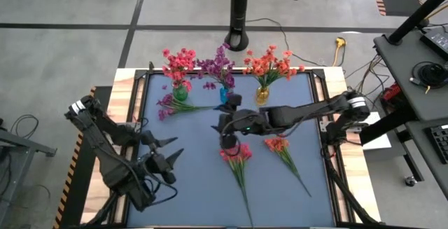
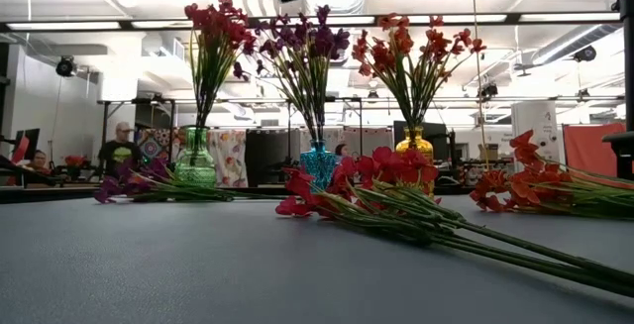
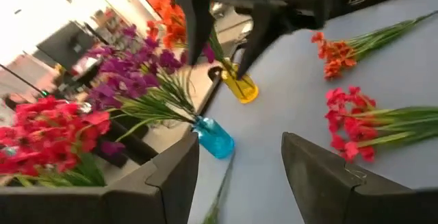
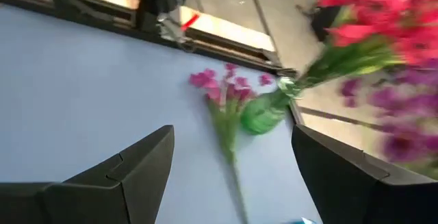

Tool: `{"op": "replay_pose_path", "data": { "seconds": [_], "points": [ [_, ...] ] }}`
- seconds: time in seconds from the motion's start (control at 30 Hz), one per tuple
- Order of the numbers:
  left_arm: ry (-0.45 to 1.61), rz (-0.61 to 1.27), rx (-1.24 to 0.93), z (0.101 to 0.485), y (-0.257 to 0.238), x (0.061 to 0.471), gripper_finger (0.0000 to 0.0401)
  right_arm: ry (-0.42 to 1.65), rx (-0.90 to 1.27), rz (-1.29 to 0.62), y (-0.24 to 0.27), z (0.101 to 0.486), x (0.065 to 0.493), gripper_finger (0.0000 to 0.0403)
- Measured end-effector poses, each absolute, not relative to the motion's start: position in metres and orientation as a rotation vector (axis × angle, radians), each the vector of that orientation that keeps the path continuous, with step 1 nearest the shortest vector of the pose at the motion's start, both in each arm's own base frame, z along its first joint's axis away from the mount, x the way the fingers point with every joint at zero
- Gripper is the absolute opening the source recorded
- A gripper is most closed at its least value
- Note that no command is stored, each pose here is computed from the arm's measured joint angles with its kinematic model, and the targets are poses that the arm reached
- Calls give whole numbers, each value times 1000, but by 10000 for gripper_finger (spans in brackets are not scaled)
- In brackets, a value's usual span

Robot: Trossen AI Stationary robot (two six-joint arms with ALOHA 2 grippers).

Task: Sort flowers into vase by color
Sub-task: Put the violet flower into the blue vase

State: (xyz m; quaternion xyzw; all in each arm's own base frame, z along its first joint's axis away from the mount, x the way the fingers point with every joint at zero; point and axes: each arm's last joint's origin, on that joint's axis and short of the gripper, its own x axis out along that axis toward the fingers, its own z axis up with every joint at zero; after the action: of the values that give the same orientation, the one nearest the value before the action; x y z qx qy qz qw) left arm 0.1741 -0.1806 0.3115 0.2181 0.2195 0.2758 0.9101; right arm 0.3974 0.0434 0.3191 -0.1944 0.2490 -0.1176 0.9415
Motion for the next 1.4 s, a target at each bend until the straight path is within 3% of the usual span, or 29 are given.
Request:
{"op": "replay_pose_path", "data": {
  "seconds": [0.37,0.77,1.4],
  "points": [
    [446,586,473,300,-160,152,192,567,-402,-199,48,276,447,288],
    [413,596,386,296,-128,128,192,581,-436,-202,46,257,485,288],
    [379,592,300,307,-110,115,192,691,-477,-250,6,196,552,294]
  ]
}}
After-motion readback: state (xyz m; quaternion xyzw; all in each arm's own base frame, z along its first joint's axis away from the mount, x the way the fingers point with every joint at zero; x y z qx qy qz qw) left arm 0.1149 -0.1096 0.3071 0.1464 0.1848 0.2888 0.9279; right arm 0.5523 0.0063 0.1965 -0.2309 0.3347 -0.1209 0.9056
